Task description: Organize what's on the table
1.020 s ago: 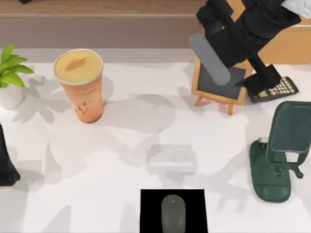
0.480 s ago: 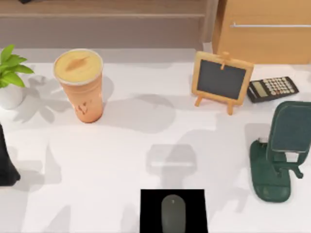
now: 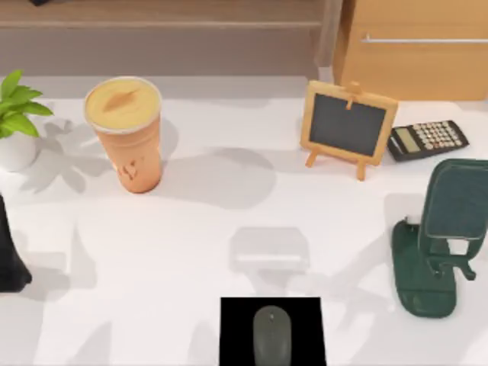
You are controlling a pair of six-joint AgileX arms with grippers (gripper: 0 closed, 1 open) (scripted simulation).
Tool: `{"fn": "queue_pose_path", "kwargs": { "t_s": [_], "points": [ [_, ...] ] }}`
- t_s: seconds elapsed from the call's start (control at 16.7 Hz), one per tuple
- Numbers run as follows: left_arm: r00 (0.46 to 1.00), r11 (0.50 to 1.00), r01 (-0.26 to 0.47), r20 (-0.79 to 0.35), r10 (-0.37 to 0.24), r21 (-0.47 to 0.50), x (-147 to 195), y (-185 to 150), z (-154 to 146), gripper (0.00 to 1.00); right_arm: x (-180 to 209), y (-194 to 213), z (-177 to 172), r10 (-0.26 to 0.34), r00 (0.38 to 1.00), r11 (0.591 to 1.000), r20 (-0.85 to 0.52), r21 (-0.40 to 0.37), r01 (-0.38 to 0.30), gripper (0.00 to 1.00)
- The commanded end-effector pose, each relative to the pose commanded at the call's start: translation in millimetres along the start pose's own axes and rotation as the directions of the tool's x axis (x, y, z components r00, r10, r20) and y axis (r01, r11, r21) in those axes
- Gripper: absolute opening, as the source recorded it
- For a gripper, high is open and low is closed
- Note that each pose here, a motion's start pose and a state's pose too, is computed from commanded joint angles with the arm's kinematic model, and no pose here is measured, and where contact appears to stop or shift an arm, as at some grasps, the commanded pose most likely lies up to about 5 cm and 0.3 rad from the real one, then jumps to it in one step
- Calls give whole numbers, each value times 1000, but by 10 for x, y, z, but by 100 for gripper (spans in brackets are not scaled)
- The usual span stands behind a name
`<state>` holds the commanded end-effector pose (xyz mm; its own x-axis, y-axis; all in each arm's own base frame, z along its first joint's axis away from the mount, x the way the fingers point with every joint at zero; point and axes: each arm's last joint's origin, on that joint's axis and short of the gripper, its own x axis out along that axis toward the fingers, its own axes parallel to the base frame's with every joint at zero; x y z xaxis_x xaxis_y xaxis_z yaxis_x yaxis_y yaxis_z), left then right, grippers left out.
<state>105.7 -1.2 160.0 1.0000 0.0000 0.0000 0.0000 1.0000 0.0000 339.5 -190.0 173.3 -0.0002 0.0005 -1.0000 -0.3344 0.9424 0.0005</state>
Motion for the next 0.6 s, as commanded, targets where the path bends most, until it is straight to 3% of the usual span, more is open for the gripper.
{"fn": "queue_pose_path", "kwargs": {
  "t_s": [0.24, 0.6],
  "points": [
    [1000, 1000, 0, 0, 0, 0, 0, 0, 0, 100, -4, 6, 9, -4, 1000, 1000, 3, -4, 4, 100],
    [1000, 1000, 0, 0, 0, 0, 0, 0, 0, 100, 504, -11, 13, -4, 1000, 1000, 4, 0, 4, 100]
  ]
}}
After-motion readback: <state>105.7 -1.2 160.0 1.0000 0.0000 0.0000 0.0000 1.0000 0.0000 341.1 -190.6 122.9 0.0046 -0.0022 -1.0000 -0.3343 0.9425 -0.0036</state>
